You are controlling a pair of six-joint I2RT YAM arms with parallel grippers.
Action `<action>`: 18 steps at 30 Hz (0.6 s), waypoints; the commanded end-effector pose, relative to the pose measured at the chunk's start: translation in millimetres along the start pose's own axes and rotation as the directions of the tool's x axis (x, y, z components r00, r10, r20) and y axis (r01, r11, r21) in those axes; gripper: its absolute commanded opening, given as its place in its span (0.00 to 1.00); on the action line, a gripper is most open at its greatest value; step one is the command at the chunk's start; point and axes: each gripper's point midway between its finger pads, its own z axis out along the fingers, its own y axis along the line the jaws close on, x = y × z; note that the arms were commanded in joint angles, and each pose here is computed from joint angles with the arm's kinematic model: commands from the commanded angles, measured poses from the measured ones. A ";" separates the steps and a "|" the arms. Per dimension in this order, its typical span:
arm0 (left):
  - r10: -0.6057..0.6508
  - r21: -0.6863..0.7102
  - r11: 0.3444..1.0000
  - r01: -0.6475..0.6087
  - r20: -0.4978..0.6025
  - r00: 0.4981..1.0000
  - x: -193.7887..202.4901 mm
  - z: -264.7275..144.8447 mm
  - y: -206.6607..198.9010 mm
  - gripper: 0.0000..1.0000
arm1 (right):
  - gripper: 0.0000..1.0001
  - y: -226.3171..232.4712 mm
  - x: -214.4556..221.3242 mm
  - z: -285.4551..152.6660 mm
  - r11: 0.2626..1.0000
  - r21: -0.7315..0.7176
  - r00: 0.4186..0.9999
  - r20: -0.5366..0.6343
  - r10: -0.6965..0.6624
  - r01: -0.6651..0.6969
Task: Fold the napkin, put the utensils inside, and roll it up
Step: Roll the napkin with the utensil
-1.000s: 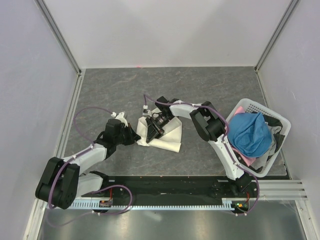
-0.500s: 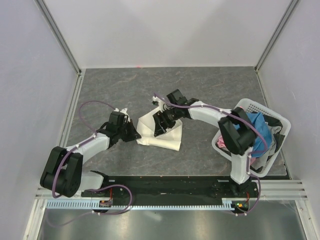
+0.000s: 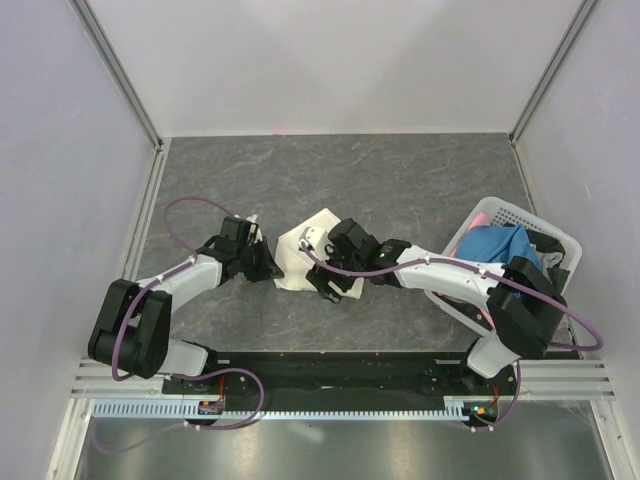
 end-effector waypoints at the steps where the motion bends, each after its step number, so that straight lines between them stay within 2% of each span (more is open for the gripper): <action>1: -0.007 -0.002 1.000 0.007 -0.036 0.999 4.0 -2.5 -0.1 0.02 | 0.79 -14.9 1.1 6.0 0.995 0.087 0.999 -0.007 -0.044 0.044; 12: -0.007 -0.009 1.000 0.007 -0.037 0.999 1.3 -4.5 2.2 0.02 | 0.62 0.8 29.4 23.5 0.999 -0.003 0.994 -0.100 -0.051 0.051; 18: -0.005 -0.003 1.000 0.005 -0.039 0.999 0.8 -5.1 1.4 0.02 | 0.62 -7.1 44.7 31.7 0.998 0.031 0.987 -0.154 -0.046 0.051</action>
